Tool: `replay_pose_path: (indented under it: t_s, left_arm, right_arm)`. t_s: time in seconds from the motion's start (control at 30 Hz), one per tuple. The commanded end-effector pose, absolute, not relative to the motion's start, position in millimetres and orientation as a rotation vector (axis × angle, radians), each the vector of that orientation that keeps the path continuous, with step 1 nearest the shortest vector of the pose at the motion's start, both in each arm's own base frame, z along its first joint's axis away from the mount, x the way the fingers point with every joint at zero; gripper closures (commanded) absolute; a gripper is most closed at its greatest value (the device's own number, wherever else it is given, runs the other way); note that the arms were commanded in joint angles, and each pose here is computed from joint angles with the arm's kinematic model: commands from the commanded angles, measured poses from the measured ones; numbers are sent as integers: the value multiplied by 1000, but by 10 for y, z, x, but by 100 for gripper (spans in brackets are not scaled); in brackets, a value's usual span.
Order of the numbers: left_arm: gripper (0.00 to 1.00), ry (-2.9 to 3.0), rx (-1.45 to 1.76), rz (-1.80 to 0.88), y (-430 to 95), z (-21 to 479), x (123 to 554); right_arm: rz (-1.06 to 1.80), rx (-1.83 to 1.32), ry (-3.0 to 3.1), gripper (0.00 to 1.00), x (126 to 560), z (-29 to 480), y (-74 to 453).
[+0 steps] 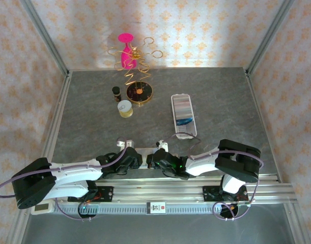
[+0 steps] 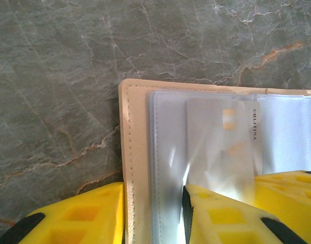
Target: Put the credit cards into the card holder
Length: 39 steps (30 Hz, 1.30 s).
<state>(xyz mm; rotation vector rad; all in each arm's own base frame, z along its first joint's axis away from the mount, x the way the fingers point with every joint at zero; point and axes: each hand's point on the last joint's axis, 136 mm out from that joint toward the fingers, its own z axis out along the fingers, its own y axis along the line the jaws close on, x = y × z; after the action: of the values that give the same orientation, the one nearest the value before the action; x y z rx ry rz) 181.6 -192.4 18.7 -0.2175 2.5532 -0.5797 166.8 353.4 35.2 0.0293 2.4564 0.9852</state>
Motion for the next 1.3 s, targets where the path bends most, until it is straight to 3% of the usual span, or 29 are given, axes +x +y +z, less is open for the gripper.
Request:
replay_pose_path:
  t_s: [0.0,0.4,0.93,1.27]
  left_arm:
    - [65,2625,-209,-574,-1863,36,1661]
    - [62,2594,-235,-616,-1872,71,1673]
    - [62,2552,-253,-792,-1986,104,1626]
    - [67,2604,-257,-612,-1799,-53,1621]
  right_arm:
    - [900,34,2418,100,1738,457,3409]
    - [683,26,2486,100,1781,261,3187]
    - [840,-76,2489,100,1730,324,3586]
    - [712,-46,2470,96,1776,483,3289]
